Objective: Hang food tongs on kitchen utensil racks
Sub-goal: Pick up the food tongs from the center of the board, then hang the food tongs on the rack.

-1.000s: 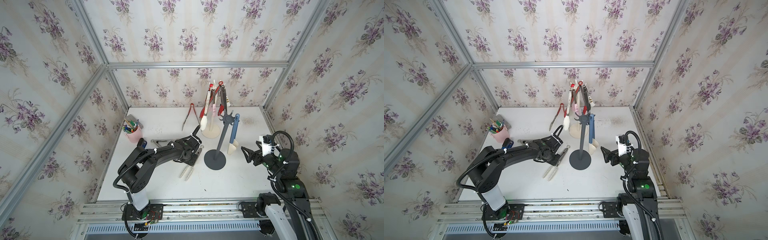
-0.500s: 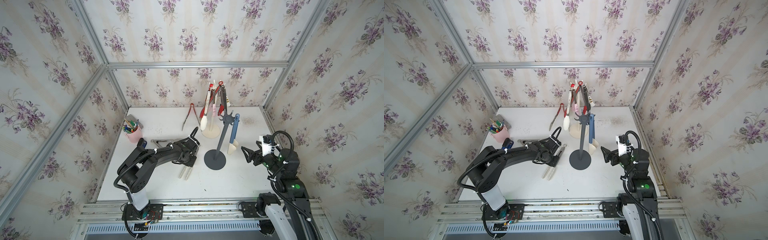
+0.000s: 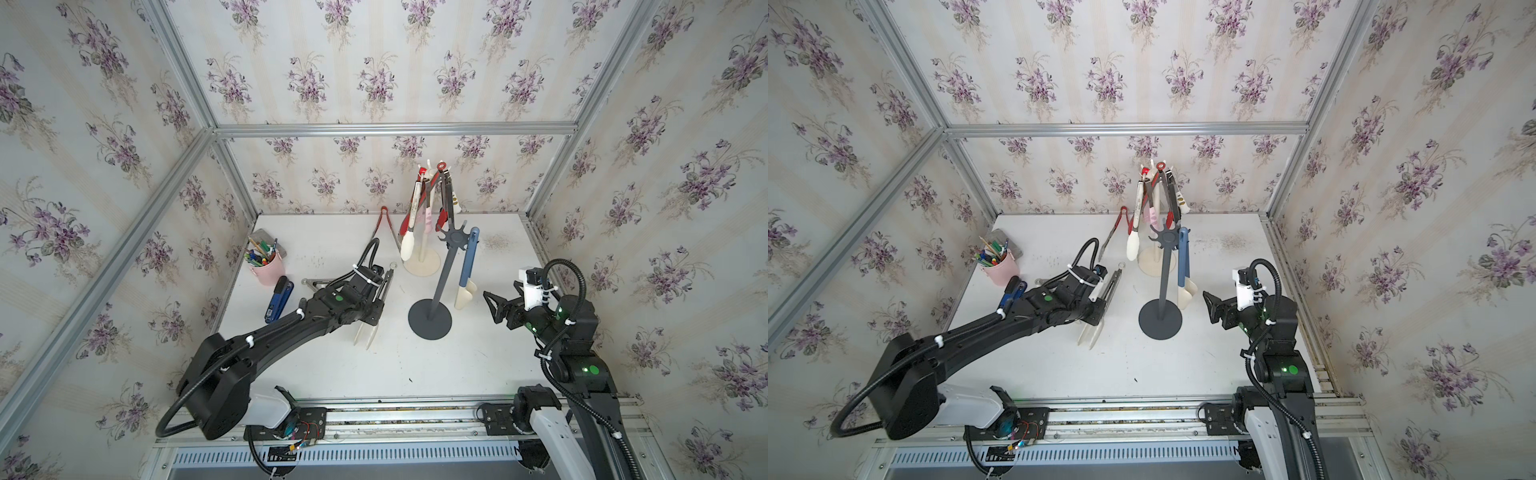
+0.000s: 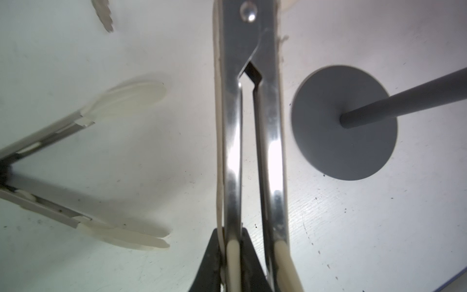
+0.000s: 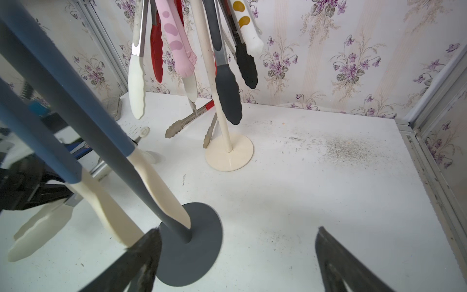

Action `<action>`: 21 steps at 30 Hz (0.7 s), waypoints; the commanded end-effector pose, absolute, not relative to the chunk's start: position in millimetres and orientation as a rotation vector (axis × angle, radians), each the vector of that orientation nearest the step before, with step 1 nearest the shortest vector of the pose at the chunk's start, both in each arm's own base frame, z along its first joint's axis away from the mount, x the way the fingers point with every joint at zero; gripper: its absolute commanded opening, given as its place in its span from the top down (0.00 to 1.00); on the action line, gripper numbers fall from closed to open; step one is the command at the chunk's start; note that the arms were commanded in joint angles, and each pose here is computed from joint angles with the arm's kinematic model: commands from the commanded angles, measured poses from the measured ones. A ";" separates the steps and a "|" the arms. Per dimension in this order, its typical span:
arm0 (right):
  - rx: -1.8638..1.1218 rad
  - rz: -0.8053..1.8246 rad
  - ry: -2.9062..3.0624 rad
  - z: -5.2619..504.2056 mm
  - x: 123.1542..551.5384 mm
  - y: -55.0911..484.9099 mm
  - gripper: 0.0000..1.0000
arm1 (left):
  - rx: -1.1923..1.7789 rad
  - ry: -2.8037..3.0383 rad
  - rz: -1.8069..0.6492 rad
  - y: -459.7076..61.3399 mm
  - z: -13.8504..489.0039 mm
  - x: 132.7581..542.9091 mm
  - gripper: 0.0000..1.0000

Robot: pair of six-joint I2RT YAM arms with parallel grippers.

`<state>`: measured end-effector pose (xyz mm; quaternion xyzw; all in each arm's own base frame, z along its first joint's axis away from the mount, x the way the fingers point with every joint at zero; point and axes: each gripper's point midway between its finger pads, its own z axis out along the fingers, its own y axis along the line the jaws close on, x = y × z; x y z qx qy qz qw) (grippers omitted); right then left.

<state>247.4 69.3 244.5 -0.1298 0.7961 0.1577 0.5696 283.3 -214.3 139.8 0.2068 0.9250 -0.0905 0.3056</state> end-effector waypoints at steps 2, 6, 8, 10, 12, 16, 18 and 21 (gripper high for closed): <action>-0.278 0.367 1.814 259.0 254.1 67.6 0.07 | 0.507 2.271 -0.229 -208.8 192.9 291.4 0.93; -0.263 0.365 1.814 259.5 258.1 66.3 0.06 | 0.544 2.110 -0.234 -212.0 244.4 284.8 0.93; -0.260 0.368 1.815 259.2 260.0 66.3 0.06 | 0.569 2.041 -0.250 -216.7 266.3 280.1 0.93; -0.255 0.366 1.818 258.5 261.7 65.7 0.06 | 0.592 1.982 -0.272 -221.6 285.0 275.0 0.93; -0.255 0.364 1.820 258.4 262.7 65.4 0.06 | 0.609 1.934 -0.300 -226.3 300.3 269.6 0.93; -0.262 0.357 1.821 258.4 262.6 65.3 0.06 | 0.661 1.843 -0.362 -240.1 326.2 255.6 0.93; -0.265 0.355 1.821 258.4 261.8 65.3 0.06 | 0.683 1.815 -0.364 -246.8 334.7 250.1 0.93; -0.269 0.356 1.823 257.5 260.5 65.7 0.06 | 0.722 1.783 -0.366 -260.2 343.7 241.1 0.93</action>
